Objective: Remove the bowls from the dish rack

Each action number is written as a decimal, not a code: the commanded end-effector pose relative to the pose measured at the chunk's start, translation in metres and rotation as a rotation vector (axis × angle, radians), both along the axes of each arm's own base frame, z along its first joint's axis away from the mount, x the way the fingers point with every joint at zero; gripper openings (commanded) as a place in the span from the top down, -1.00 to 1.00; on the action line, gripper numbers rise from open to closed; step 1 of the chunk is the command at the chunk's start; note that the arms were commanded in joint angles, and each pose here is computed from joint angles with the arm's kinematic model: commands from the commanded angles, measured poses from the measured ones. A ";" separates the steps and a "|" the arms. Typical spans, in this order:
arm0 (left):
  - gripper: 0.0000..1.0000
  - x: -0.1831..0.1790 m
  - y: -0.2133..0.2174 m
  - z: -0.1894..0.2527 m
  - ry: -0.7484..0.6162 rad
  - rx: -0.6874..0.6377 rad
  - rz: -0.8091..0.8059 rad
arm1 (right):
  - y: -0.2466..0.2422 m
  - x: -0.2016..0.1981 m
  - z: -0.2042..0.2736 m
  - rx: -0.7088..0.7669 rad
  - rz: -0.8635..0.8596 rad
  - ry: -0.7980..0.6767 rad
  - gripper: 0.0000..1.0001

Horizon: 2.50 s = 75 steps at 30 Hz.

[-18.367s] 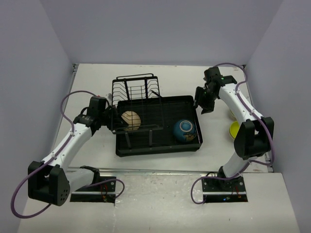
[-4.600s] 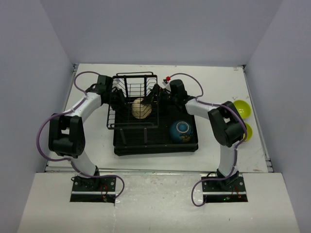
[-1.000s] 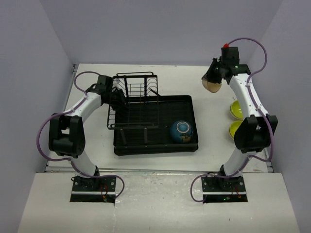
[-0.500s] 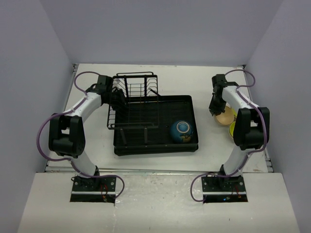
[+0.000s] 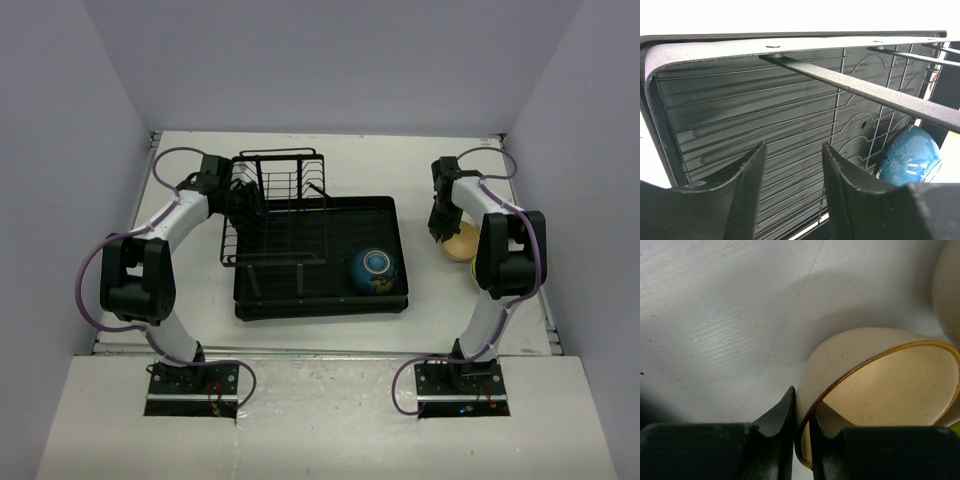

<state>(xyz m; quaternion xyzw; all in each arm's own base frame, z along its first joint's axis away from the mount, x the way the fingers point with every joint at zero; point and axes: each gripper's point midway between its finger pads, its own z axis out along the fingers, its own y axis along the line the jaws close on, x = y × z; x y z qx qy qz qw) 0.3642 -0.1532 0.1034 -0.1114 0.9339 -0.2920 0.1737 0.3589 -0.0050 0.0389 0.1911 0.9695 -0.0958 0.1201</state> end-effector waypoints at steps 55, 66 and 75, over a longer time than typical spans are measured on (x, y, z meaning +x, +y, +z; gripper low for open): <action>0.47 -0.071 -0.010 0.004 0.008 -0.053 -0.167 | 0.219 -0.118 0.096 0.406 0.387 -0.068 1.00; 0.47 -0.067 -0.011 0.001 0.018 -0.055 -0.171 | 0.224 -0.101 0.117 0.382 0.416 -0.097 1.00; 0.47 -0.071 -0.011 -0.002 0.028 -0.059 -0.168 | 0.212 -0.099 0.123 0.322 0.397 -0.130 1.00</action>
